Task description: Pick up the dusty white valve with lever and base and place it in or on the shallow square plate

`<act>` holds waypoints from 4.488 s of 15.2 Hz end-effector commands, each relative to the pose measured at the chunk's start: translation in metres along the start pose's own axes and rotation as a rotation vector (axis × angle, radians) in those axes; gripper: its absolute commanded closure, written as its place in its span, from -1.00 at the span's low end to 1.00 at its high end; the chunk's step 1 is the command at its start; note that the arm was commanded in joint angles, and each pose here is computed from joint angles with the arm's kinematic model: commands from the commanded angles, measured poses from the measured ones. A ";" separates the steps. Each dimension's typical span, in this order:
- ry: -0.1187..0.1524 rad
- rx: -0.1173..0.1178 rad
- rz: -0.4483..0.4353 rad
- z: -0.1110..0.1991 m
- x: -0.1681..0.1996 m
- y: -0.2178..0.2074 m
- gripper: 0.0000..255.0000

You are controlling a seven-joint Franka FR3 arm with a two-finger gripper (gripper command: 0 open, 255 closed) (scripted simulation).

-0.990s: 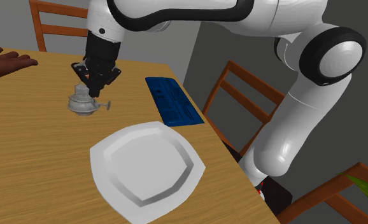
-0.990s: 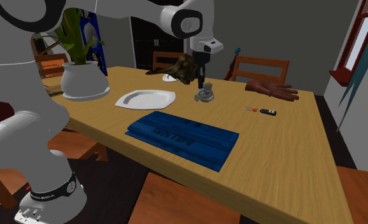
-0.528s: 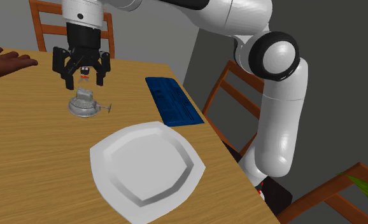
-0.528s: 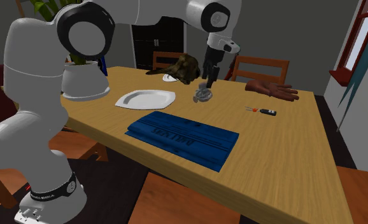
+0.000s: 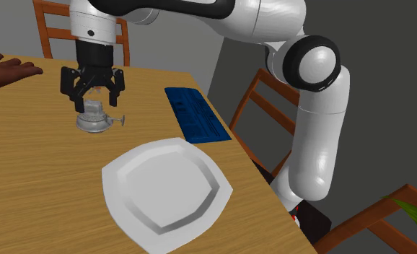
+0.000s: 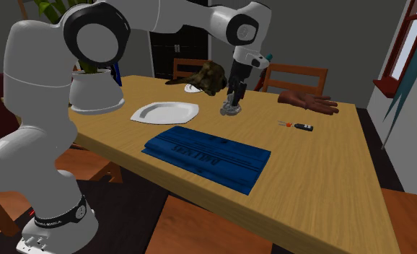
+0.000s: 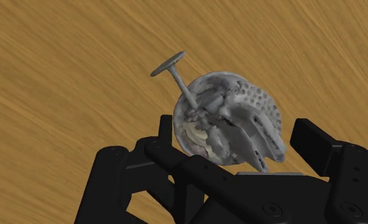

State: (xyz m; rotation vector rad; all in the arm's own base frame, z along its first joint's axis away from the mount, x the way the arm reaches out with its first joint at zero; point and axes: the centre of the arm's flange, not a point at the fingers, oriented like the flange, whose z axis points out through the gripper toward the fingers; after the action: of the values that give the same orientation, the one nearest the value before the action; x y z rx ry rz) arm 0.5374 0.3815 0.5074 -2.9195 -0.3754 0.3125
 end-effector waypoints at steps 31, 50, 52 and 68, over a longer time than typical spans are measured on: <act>0.000 0.000 0.000 -0.086 -0.017 -0.018 1.00; 0.000 0.000 0.000 -0.058 -0.251 -0.049 1.00; 0.000 0.000 0.000 -0.055 -0.277 -0.053 1.00; 0.000 0.000 0.000 0.023 -0.276 -0.038 1.00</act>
State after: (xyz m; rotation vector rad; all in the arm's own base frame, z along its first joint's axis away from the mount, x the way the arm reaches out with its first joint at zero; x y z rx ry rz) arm 0.2616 0.3474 0.5487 -2.9197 -0.3756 0.3133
